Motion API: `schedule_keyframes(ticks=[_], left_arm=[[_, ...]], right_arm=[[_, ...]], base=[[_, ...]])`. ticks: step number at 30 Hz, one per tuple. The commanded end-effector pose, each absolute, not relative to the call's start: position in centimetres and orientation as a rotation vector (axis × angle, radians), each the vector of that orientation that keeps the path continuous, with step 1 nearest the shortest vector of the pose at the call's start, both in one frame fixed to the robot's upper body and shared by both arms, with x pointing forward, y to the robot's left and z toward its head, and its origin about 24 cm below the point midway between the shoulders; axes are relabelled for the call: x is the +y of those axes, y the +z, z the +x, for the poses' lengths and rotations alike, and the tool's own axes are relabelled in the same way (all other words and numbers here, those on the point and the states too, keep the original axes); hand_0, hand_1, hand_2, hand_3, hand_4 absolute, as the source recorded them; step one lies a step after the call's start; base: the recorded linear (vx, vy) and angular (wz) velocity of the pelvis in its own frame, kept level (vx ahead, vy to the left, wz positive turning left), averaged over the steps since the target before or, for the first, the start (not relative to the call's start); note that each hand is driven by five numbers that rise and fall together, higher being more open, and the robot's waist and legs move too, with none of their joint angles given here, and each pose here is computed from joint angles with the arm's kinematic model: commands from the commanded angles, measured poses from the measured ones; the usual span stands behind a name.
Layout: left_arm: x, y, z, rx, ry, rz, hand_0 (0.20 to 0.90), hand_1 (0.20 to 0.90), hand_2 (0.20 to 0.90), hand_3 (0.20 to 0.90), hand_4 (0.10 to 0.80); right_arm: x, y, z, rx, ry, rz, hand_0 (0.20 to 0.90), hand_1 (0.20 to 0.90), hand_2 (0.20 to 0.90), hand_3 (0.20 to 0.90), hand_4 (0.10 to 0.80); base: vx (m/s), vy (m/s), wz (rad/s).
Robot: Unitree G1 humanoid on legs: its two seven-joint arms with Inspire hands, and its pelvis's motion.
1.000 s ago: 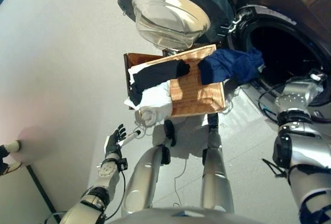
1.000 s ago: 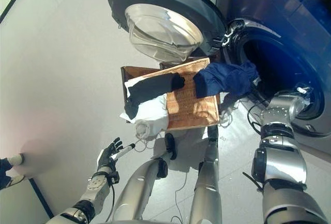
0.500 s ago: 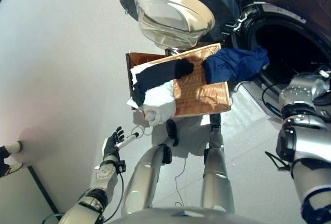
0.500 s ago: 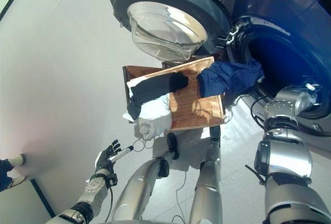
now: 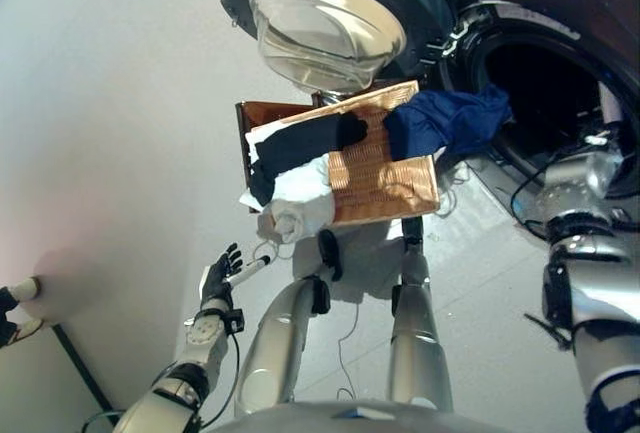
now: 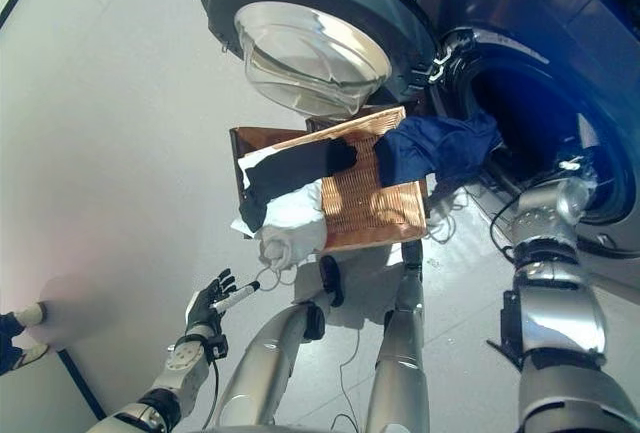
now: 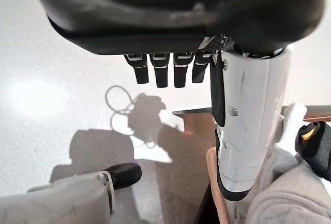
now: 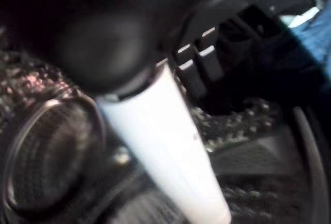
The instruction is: Pick up the clothes and place them into the washing machine
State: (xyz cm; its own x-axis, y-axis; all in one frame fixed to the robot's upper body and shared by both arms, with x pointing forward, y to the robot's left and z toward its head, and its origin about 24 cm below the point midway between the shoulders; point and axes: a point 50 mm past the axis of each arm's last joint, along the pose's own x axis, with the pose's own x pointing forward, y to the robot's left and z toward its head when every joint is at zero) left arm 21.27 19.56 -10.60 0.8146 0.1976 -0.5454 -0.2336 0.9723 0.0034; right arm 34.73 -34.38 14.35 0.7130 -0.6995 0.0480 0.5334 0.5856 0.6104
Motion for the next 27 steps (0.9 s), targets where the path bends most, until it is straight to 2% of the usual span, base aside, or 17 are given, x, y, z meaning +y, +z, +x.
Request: schedule_keyframes(ticks=[1,4,13,22,27], left_arm=[[22.3,-10.4,20.5,0.552,0.34,-0.035,0.9,0.9,0.9,0.9,0.8],[22.1,-10.1,20.8,0.531,0.344,-0.033,0.9,0.9,0.9,0.9,0.8],[21.8,-9.4,21.7,0.48,0.343,-0.019,0.9,0.9,0.9,0.9,0.8],[21.9,-8.4,22.5,0.411,0.33,-0.039,0.9,0.9,0.9,0.9,0.8],[22.4,-8.0,22.6,0.395,0.341,-0.033,0.9,0.9,0.9,0.9,0.8]], right_arm=[[-33.2,16.8,34.7,-0.448,-0.68,0.507,0.9,0.9,0.9,0.9,0.8],[-29.9,12.8,34.6,-0.359,-0.64,0.508,0.9,0.9,0.9,0.9,0.8],[-27.0,8.1,34.3,-0.18,-0.582,0.392,0.9,0.9,0.9,0.9,0.8],[-26.9,6.2,34.1,-0.131,-0.598,0.544,0.9,0.9,0.9,0.9,0.8],[-28.5,5.8,33.8,-0.109,-0.674,0.587,0.9,0.9,0.9,0.9,0.8]], base=[[0.0,0.0,0.0],[-0.001,0.01,0.0],[0.0,0.0,0.0],[0.0,0.0,0.0],[0.0,0.0,0.0]])
